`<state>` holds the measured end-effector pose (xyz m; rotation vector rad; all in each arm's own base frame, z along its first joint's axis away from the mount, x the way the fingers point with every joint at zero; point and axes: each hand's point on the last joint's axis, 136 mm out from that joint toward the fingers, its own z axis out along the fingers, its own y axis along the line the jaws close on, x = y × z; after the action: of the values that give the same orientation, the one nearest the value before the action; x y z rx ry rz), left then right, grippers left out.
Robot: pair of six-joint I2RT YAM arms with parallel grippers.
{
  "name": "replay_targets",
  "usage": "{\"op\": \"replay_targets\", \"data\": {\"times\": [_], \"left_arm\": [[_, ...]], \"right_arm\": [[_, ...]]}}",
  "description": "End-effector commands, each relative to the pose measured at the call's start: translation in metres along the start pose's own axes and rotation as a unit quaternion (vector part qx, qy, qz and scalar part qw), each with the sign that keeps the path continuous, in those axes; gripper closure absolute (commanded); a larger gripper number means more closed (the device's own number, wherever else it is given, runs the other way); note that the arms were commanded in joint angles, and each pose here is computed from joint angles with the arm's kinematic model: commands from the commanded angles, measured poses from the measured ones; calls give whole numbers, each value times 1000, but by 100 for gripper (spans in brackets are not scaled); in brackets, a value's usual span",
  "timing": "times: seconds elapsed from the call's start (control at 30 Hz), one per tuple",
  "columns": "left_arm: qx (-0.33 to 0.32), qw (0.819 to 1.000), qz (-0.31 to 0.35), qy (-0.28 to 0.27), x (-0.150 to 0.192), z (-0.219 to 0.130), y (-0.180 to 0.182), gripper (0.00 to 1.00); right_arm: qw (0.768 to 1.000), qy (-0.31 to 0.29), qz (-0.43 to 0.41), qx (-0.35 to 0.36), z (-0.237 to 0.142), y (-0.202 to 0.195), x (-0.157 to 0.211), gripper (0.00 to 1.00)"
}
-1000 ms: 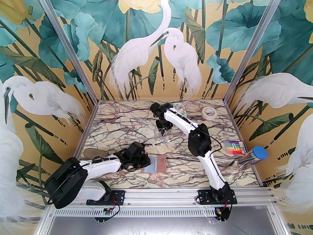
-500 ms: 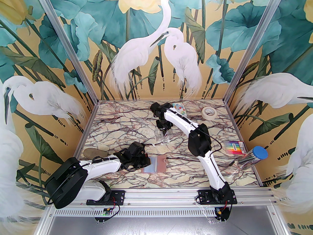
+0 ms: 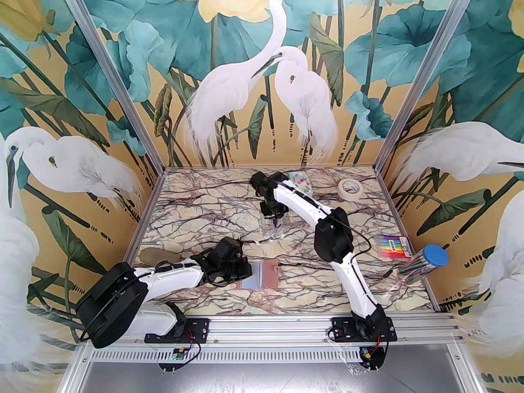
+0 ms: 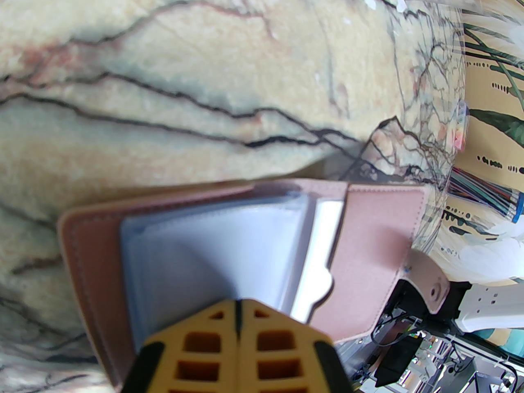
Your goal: Put the credit cards into the card holder
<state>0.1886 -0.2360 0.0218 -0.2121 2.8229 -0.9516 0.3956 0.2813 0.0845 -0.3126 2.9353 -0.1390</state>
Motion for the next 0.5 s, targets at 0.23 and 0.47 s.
{"op": "replay_targets", "data": {"times": [0.23, 0.47], "left_arm": [[-5, 1000, 1, 7, 3, 5, 3, 100], [-5, 1000, 2, 9, 3, 5, 2, 99]], "right_arm": [[1000, 2, 4, -1, -5, 4, 2, 89], [1000, 2, 5, 1, -5, 5, 3, 89]]}}
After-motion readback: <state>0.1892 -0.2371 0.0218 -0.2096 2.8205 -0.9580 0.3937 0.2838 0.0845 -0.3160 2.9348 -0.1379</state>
